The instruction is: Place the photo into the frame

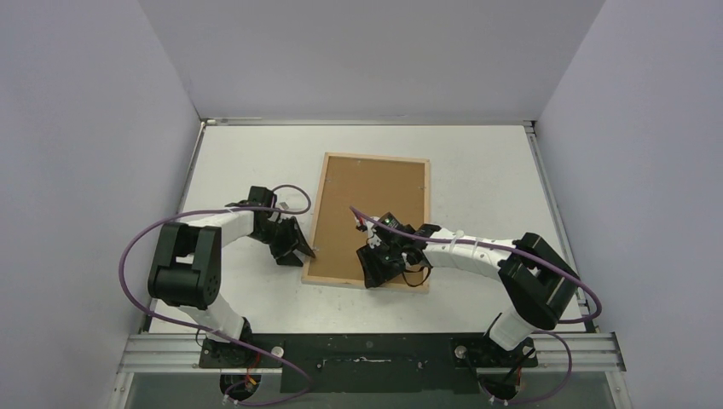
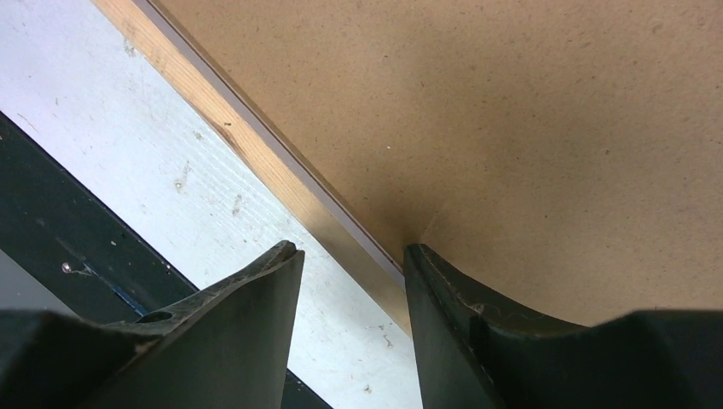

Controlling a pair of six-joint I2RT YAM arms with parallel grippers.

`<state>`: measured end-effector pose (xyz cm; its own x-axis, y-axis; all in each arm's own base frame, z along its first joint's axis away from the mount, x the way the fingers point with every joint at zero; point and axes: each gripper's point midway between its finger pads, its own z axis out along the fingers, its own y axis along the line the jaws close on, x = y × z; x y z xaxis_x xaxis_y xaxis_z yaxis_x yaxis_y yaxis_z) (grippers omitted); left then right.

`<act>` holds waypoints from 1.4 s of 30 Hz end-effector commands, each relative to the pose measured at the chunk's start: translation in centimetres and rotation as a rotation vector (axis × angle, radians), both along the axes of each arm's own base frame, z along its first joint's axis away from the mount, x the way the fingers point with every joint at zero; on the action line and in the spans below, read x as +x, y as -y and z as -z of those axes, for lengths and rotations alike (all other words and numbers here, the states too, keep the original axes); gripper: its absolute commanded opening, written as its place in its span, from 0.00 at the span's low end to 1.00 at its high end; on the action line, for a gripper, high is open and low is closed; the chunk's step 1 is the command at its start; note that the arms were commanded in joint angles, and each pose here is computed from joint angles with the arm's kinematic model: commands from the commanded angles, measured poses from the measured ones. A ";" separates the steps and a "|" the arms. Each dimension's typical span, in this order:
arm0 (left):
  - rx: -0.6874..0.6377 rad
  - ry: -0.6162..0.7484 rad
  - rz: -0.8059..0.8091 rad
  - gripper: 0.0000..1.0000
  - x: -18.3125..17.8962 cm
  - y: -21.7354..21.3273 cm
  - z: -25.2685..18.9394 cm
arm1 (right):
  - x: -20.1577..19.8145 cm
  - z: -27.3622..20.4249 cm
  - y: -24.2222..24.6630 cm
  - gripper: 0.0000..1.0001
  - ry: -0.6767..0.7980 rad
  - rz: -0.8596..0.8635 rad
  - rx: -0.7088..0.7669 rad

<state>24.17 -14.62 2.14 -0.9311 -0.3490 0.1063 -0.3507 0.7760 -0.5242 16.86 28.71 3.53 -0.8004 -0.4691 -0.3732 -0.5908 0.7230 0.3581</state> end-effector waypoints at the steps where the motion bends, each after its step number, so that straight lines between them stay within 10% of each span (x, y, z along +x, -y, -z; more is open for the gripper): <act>1: 0.087 -0.047 0.000 0.41 -0.9 -1.2 2.2 | -0.8 -0.5 0.2 0.48 -0.012 -0.013 0.006; 20: 0.185 -0.148 -0.009 0.28 -2.1 -2.7 4.1 | -0.5 -0.8 2.9 0.49 0.014 0.022 -0.131; 29: 0.174 -0.132 -0.007 0.29 -1.8 -2.5 4.0 | 2.1 -6.6 -0.3 0.53 0.176 0.026 0.058; 42: 0.123 0.046 -0.001 0.35 1.8 -1.6 0.4 | 9.5 -7.7 10.1 0.60 0.348 0.604 -0.188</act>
<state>23.73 -14.89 1.69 -0.9188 -0.3531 0.1762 -0.3926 0.7727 -0.4987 23.16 24.88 9.86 -0.7837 -0.2609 -0.5637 -0.4098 0.8991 0.1536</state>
